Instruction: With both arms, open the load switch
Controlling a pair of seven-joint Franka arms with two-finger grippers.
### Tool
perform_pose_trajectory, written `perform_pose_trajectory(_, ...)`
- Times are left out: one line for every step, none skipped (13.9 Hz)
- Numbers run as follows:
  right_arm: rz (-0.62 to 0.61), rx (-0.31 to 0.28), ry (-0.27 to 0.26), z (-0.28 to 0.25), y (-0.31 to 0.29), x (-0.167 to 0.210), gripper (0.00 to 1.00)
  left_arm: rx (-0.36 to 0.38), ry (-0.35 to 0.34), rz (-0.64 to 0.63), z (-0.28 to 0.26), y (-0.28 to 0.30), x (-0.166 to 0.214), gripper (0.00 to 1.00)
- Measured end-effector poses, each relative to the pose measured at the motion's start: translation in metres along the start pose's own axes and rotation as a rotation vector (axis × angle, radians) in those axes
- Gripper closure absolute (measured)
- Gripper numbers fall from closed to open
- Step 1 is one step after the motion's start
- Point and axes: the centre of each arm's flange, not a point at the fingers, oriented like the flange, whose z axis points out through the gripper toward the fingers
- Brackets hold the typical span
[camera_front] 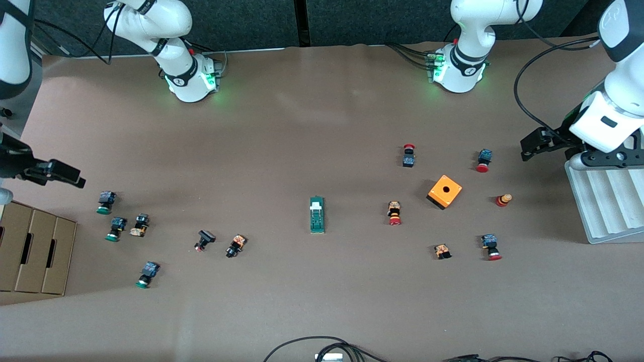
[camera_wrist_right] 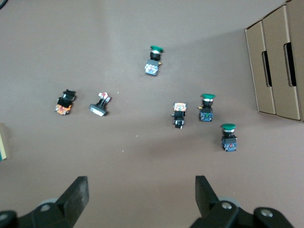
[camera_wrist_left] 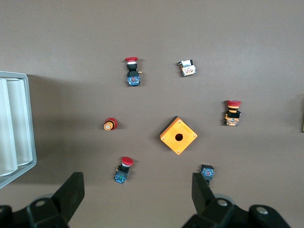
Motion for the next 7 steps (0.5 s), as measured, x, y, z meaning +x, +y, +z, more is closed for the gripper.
perform_pose_trajectory(-0.011, 0.0, -0.007, -0.001, -0.006, -0.003, 0.0, 0.0, 0.0, 0.001, 0.001, 0.001, 0.0, 0.0)
perform_pose_trajectory(-0.02, -0.002, -0.011, -0.001, -0.011, -0.003, 0.0, 0.0, 0.0, 0.001, 0.001, 0.001, 0.0, 0.0)
perform_pose_trajectory(-0.026, -0.005, -0.014, 0.0, -0.014, -0.003, 0.0, 0.0, 0.001, 0.001, 0.0, 0.001, 0.0, 0.0)
perform_pose_trajectory(-0.027, -0.007, -0.016, 0.002, -0.015, -0.003, 0.0, -0.001, 0.005, 0.0, 0.0, 0.0, 0.001, 0.0)
perform_pose_trajectory(-0.027, -0.008, -0.018, 0.003, -0.015, -0.002, 0.0, -0.001, 0.009, 0.0, -0.001, 0.0, 0.001, 0.0)
perform_pose_trajectory(-0.028, -0.008, -0.02, 0.003, -0.015, -0.002, 0.0, -0.001, 0.01, -0.001, -0.001, 0.0, 0.001, 0.0)
perform_pose_trajectory(-0.031, -0.008, -0.023, 0.004, -0.017, -0.002, 0.0, -0.001, 0.013, 0.0, -0.002, 0.0, 0.001, 0.0)
